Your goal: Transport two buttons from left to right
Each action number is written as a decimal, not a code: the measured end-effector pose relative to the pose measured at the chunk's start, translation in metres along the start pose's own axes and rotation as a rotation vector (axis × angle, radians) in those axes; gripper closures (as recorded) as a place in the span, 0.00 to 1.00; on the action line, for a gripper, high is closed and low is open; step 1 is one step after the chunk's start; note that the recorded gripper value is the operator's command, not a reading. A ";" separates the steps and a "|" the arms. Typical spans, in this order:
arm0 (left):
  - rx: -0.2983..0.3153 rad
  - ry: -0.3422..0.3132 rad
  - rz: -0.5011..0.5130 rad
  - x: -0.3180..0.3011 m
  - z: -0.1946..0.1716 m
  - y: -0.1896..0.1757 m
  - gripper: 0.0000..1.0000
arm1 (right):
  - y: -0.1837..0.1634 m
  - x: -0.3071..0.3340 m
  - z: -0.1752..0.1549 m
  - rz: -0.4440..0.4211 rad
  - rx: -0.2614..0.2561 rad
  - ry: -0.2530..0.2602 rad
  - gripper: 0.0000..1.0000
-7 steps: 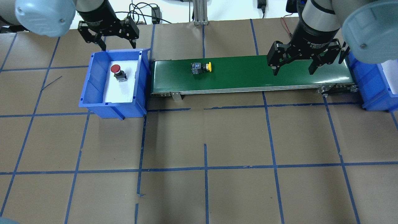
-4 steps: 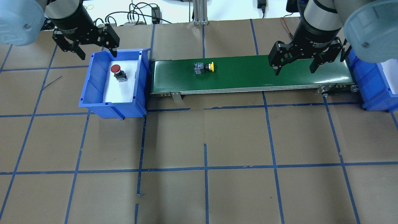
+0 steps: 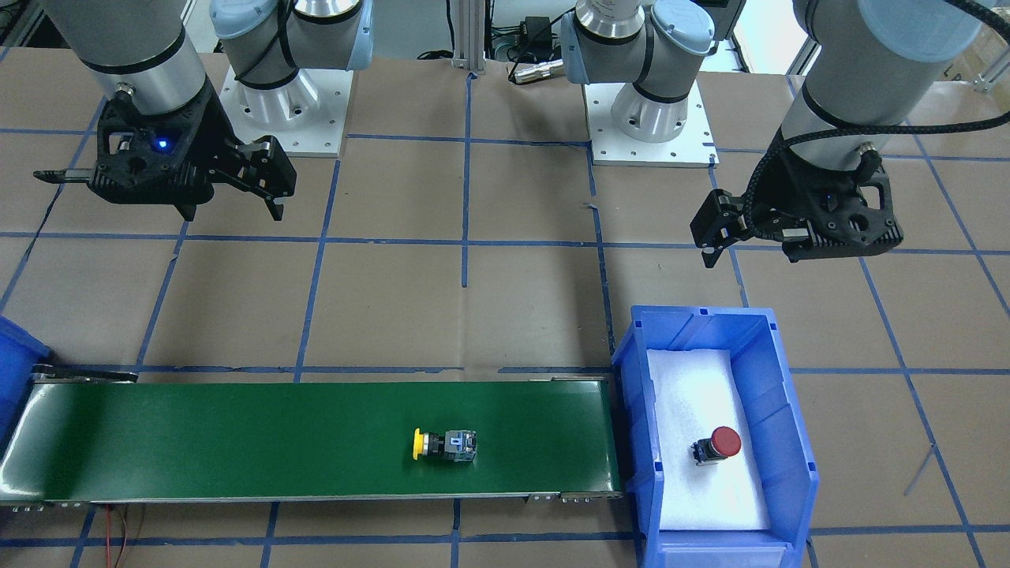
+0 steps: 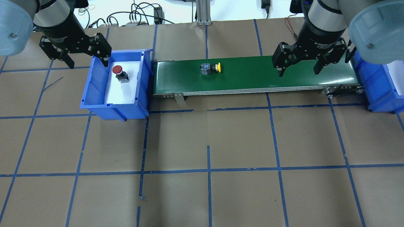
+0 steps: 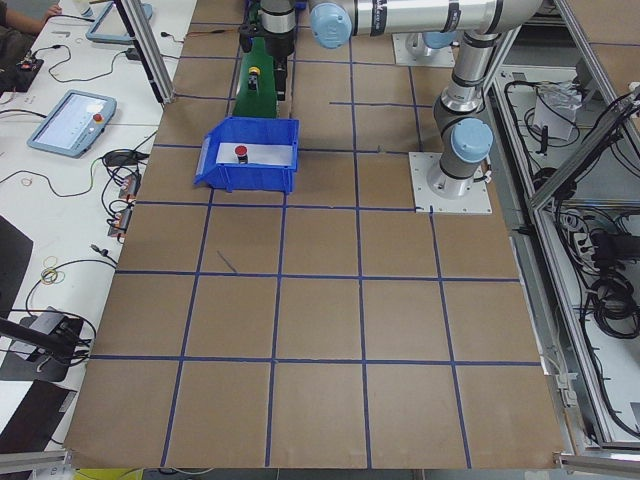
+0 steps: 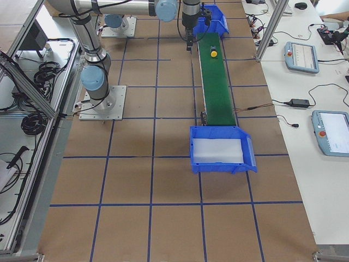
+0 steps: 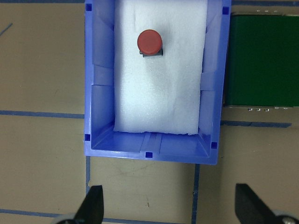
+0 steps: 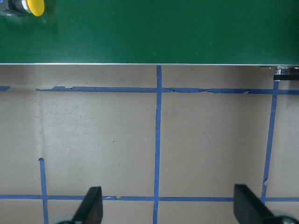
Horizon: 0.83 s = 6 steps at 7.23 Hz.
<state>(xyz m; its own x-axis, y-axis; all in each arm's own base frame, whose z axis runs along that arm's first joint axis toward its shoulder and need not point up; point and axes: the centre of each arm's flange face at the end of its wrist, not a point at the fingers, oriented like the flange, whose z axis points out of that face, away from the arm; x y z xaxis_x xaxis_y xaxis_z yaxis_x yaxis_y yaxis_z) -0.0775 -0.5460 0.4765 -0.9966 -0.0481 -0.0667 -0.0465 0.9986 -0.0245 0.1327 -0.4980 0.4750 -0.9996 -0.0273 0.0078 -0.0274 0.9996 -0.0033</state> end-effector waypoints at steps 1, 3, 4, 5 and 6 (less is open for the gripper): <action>-0.001 0.000 0.003 0.000 0.000 0.000 0.00 | 0.000 0.000 0.000 0.000 0.000 0.001 0.00; 0.000 0.001 0.021 -0.002 0.000 0.000 0.00 | 0.000 -0.001 0.000 -0.001 0.001 -0.003 0.00; 0.000 0.002 0.026 -0.002 0.002 -0.002 0.00 | 0.000 -0.001 0.000 -0.001 0.001 -0.003 0.00; 0.001 0.003 0.032 -0.002 0.004 -0.004 0.00 | 0.000 -0.001 0.001 -0.002 0.001 -0.003 0.00; 0.001 0.003 0.041 -0.002 0.006 -0.005 0.00 | 0.000 -0.001 0.001 -0.003 0.000 -0.003 0.00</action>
<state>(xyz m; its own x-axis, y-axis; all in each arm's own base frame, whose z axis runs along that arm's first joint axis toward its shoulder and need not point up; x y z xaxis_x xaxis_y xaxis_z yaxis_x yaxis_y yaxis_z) -0.0745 -0.5512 0.4708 -0.9979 -0.0068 -0.0645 -0.0054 0.9997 -0.0224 0.1338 -0.4978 0.4743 -0.9995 -0.0300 0.0047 -0.0300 0.9995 -0.0036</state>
